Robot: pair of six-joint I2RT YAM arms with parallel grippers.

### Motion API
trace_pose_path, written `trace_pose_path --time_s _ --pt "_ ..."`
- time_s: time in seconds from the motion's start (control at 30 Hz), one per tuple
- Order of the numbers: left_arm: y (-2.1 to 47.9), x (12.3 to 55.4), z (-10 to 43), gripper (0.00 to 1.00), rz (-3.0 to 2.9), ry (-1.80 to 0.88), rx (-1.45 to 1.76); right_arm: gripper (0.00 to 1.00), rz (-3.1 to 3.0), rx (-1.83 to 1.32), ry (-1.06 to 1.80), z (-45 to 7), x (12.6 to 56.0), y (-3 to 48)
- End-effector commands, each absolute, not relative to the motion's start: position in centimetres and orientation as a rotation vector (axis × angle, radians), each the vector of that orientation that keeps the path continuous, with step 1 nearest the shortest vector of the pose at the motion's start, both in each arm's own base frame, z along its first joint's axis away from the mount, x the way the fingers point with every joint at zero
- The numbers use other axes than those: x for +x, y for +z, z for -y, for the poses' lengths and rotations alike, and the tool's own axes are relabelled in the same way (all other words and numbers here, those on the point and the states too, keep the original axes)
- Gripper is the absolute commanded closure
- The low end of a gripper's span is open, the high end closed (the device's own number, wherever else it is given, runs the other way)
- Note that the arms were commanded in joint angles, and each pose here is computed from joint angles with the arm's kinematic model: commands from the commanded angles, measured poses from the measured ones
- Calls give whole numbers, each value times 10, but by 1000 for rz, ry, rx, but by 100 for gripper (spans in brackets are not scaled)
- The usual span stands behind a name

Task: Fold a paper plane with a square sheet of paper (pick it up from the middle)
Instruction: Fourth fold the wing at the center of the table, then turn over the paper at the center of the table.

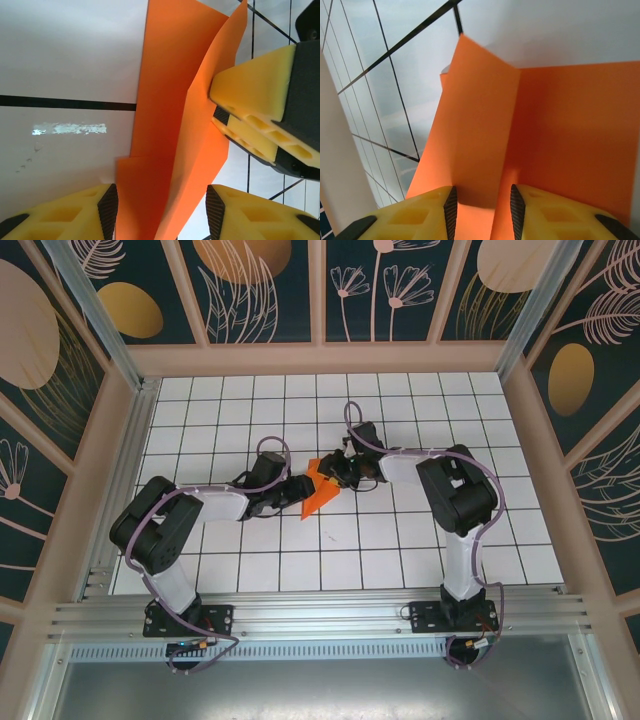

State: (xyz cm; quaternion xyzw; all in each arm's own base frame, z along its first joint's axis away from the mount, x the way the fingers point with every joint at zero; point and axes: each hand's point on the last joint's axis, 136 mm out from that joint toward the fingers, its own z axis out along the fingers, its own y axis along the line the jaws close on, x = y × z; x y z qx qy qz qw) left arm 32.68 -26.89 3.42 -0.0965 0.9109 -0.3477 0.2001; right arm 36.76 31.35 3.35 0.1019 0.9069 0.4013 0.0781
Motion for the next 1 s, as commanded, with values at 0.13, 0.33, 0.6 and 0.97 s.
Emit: trace_pose_path --time_s 0.13,0.33,0.6,0.97 --pt "55 334 262 45 -2484 -1012 -295 84 -2662 221 1261 -327 373 46" --pt "78 341 247 37 -2435 -983 -313 100 -2655 155 1073 -313 383 51" --pt "100 359 185 18 -2375 -809 -413 100 -2579 -78 539 -246 395 109" --pt "143 393 107 10 -2217 -682 -552 100 -2436 -127 -367 -141 408 161"
